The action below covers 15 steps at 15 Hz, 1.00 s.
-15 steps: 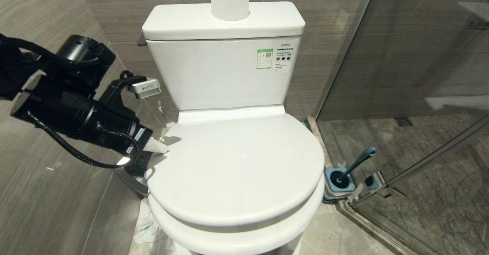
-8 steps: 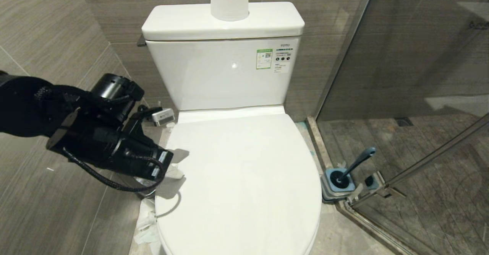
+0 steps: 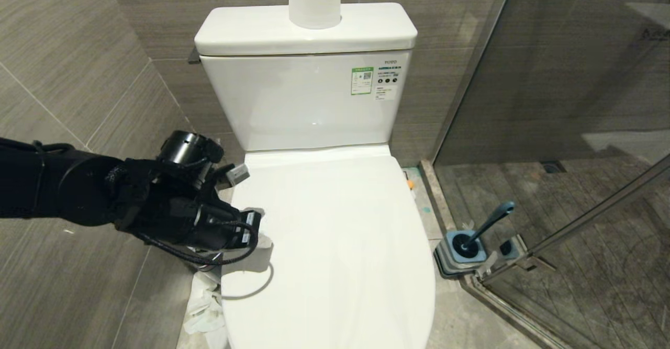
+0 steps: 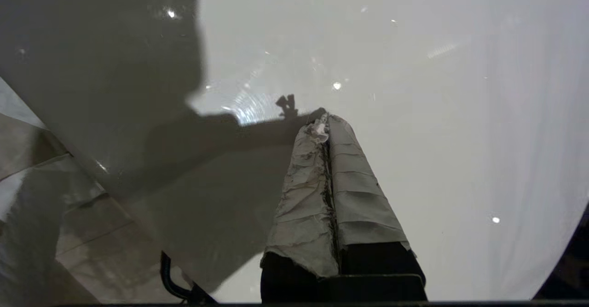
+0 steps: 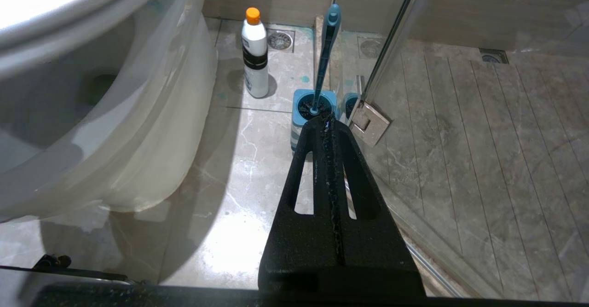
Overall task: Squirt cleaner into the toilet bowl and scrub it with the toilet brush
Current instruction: Close the toilet lid
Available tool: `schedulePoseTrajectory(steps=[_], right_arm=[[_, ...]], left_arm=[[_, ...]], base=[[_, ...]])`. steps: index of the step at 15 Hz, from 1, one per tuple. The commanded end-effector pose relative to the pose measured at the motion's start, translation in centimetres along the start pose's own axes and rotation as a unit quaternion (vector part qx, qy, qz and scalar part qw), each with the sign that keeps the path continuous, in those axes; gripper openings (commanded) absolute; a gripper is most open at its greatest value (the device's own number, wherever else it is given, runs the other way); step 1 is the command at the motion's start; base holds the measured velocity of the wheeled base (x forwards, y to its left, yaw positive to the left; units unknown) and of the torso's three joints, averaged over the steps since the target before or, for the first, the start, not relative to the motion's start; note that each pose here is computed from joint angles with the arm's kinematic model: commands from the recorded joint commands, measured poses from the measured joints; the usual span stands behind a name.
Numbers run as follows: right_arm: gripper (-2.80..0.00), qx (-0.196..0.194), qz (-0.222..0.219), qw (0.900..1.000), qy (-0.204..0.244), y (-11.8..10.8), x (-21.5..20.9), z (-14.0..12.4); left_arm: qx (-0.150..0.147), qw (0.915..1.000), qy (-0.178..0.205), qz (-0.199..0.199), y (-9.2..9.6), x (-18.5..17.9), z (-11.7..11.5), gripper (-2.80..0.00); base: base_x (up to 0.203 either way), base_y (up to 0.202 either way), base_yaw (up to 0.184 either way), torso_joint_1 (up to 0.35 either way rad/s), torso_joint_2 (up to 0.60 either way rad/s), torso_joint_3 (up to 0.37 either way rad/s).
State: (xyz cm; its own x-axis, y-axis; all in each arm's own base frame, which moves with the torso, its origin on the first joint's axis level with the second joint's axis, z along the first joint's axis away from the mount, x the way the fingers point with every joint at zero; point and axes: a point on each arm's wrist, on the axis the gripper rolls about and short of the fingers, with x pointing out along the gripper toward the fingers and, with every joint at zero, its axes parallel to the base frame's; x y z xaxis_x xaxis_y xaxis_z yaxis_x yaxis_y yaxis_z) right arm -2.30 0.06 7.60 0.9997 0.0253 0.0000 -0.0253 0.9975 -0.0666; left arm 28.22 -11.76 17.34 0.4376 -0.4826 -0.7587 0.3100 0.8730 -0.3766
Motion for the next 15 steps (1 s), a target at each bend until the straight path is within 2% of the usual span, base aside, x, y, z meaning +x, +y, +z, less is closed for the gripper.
schedulePoseTrajectory(steps=[1, 4, 9, 15], right_arm=[[-2.8, 0.0, 0.0, 1.0, 0.001, 0.0, 0.0, 0.0], [-2.8, 0.0, 0.0, 1.0, 0.001, 0.0, 0.0, 0.0], [-2.8, 0.0, 0.0, 1.0, 0.001, 0.0, 0.0, 0.0], [-2.8, 0.0, 0.0, 1.0, 0.001, 0.0, 0.0, 0.0]], left_arm=[[-0.024, 0.9997, 0.011, 0.003, 0.8, 1.9, -0.5, -2.8], [-0.059, 0.9982, 0.002, -0.001, 1.0, 3.3, -0.6, -2.8], [-0.096, 0.995, 0.028, 0.008, 1.7, 4.9, -1.5, -2.8], [-0.11, 0.9932, 0.036, 0.011, 2.0, 5.8, -1.8, -2.8]], base=[[0.0, 0.0, 0.0, 0.0, 0.0, 0.0], [0.0, 0.0, 0.0, 0.0, 0.0, 0.0], [0.0, 0.0, 0.0, 0.0, 0.0, 0.0], [0.0, 0.0, 0.0, 0.0, 0.0, 0.0]])
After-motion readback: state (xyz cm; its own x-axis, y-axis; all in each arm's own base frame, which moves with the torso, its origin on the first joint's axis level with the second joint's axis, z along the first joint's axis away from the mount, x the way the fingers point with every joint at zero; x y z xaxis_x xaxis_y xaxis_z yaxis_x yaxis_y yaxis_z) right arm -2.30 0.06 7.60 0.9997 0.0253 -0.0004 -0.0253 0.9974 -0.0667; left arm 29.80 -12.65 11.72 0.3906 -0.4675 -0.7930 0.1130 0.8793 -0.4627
